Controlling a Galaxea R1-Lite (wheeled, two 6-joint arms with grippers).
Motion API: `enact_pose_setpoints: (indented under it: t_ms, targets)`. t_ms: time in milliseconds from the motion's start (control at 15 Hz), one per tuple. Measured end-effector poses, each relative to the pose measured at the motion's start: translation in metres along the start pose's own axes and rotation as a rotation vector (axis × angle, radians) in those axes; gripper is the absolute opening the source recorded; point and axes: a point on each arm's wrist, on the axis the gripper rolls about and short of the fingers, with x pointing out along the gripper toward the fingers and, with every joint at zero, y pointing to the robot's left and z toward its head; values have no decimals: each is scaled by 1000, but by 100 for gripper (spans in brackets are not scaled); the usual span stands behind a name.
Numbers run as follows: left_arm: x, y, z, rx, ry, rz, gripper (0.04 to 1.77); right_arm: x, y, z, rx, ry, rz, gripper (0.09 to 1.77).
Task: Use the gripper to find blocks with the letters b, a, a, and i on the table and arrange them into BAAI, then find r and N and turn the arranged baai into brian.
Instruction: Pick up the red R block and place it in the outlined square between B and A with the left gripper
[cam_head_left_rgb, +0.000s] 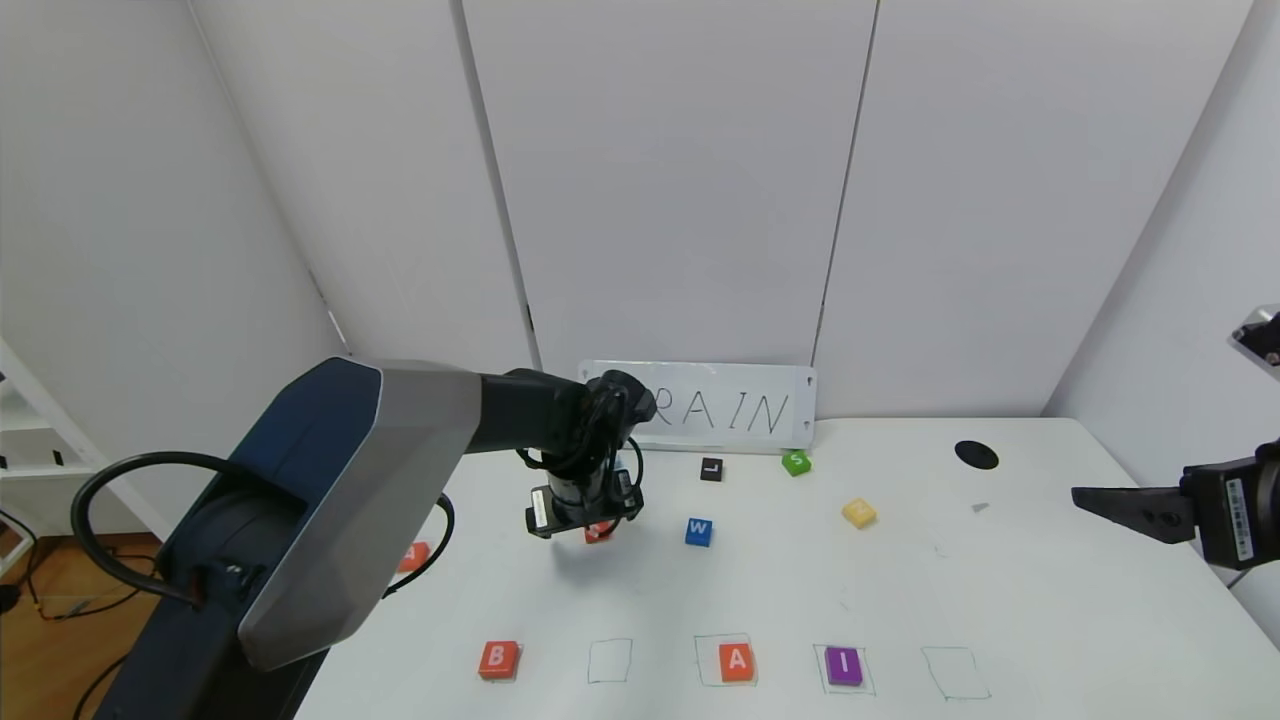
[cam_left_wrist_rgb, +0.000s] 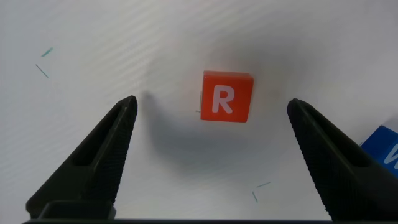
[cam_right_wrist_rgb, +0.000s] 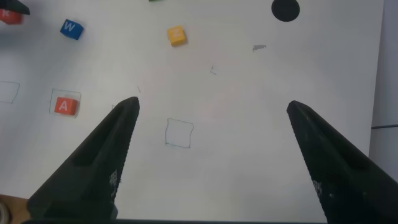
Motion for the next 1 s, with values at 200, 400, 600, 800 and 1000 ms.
enact_pose_setpoints:
  t_ms: [200,400,600,800,1000]
  targets:
    - [2,0,-1,15,9,3,172,0,0,0,0,-1,0,171]
    - [5,0,-2,17,14,4,172,0,0,0,-1,-1,1,171]
    - [7,1,-4,19,25,10,124,0,0,0,0,-1,0,171]
    - [7,0,-3,15,18,4,88,0,0,0,-2,0,0,171]
    - [7,0,-3,15,17,3,49,0,0,0,-2,0,0,171]
